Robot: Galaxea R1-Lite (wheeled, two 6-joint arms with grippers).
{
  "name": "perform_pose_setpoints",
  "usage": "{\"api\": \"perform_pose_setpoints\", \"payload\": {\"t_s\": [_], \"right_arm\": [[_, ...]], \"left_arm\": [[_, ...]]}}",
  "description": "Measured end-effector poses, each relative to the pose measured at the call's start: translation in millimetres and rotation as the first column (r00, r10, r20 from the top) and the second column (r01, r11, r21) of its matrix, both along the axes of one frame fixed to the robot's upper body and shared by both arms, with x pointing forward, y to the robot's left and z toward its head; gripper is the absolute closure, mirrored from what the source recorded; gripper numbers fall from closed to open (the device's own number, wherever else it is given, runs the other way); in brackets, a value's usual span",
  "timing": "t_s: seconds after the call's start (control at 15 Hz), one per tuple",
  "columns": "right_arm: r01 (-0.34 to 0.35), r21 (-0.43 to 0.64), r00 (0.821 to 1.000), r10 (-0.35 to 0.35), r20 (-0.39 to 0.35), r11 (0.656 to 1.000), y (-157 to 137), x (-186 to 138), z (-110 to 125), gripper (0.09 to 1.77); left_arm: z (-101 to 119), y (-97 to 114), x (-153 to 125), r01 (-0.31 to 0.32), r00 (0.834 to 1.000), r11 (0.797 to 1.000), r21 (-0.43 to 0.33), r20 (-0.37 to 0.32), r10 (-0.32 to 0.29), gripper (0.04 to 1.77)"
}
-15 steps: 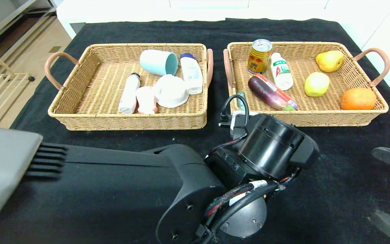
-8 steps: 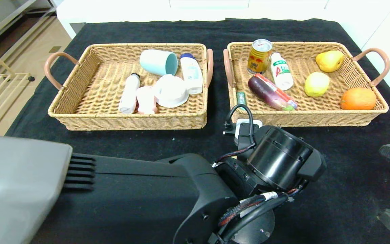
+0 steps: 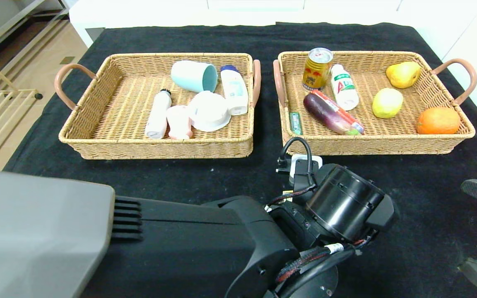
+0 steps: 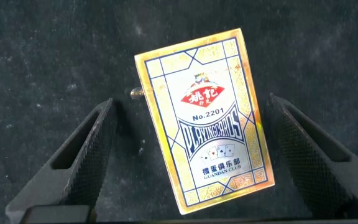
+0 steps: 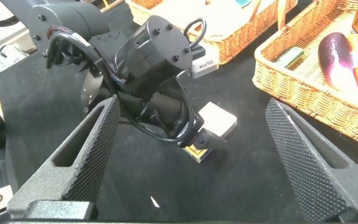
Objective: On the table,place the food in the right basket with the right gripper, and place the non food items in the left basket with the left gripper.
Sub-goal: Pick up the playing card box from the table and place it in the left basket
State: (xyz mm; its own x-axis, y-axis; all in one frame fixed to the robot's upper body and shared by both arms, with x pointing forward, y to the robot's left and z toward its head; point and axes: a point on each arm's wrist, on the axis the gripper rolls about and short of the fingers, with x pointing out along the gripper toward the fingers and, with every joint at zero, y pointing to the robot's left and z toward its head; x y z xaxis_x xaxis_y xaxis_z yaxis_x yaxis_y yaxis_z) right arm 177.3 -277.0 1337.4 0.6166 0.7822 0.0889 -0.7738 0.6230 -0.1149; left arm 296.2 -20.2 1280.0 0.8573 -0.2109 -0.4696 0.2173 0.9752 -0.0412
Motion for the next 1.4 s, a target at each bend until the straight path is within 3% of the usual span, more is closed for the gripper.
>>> {"api": "perform_pose_setpoints", "payload": {"t_s": [0.27, 0.53, 0.6, 1.4], "right_arm": [[-0.001, -0.001, 1.000, 0.001, -0.002, 1.000, 0.3, 0.4, -0.2, 0.15], [-0.002, -0.008, 1.000, 0.002, -0.013, 1.000, 0.6, 0.7, -1.6, 0.15], [-0.002, -0.013, 1.000, 0.002, -0.021, 1.000, 0.6, 0.8, -2.4, 0.15], [-0.006, -0.018, 1.000, 0.005, -0.030, 1.000, 1.7, 1.8, -3.4, 0.15]], "left_arm": [[-2.0, -0.7, -0.2, 0.003, 1.000, 1.000, 0.008, -0.003, -0.003, 0.09], [-2.8, -1.4, -0.9, 0.006, 1.000, 1.000, 0.010, -0.005, -0.006, 0.65], [-3.3, -1.7, -1.5, 0.008, 1.000, 1.000, 0.011, -0.006, -0.008, 0.71], [-6.0, -0.5, -3.1, 0.008, 1.000, 1.000, 0.019, -0.010, -0.008, 0.78]]}}
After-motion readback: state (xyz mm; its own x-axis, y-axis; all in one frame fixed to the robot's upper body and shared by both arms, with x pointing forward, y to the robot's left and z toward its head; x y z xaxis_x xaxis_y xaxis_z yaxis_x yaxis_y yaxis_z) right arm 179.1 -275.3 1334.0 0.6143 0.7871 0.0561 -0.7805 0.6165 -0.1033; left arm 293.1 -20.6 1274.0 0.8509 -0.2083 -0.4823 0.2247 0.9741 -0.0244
